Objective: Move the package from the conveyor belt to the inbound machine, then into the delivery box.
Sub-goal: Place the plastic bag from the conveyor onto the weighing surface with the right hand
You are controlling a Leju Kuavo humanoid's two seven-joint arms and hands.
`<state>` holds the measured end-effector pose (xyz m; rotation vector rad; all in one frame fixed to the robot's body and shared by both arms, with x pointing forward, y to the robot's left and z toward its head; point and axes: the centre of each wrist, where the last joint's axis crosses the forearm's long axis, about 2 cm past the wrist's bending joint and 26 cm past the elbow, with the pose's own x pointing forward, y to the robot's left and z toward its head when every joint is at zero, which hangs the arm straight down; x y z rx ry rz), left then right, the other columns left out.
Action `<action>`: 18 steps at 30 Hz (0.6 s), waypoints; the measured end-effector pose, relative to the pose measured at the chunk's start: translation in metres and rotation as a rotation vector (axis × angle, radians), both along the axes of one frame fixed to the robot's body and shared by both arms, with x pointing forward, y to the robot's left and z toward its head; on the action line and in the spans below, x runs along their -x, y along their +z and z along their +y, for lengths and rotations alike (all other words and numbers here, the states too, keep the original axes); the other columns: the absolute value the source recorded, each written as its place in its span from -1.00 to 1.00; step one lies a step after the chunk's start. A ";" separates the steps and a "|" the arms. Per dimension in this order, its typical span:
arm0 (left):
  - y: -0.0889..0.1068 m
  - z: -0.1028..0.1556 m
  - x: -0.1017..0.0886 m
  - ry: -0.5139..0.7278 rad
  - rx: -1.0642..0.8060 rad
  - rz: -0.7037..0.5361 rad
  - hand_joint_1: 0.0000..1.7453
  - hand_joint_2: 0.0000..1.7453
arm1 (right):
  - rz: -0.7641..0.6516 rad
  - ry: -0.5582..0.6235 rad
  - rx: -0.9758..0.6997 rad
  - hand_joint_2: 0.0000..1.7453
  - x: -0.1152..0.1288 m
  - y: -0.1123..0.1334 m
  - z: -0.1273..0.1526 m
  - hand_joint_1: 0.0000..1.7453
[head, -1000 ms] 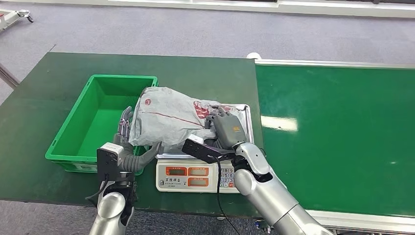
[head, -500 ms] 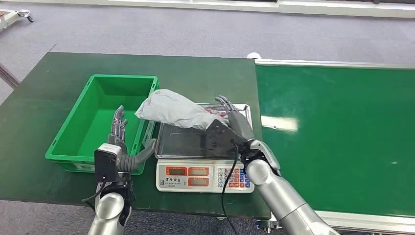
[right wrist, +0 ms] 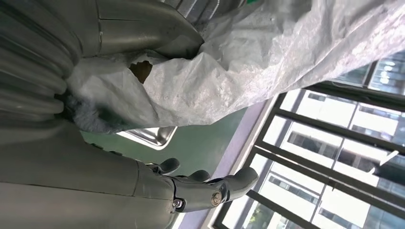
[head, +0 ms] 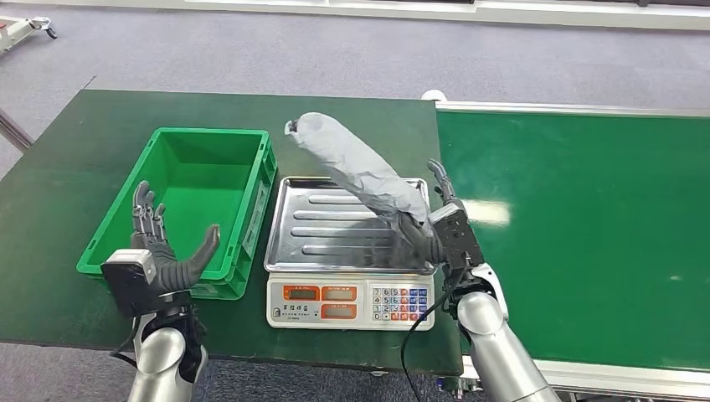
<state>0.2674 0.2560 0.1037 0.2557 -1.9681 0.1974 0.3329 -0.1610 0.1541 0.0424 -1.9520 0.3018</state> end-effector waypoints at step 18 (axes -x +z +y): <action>0.011 0.016 -0.006 0.020 -0.033 -0.089 -1.00 1.00 | 0.000 0.016 -0.124 1.00 0.016 -0.005 -0.006 -1.00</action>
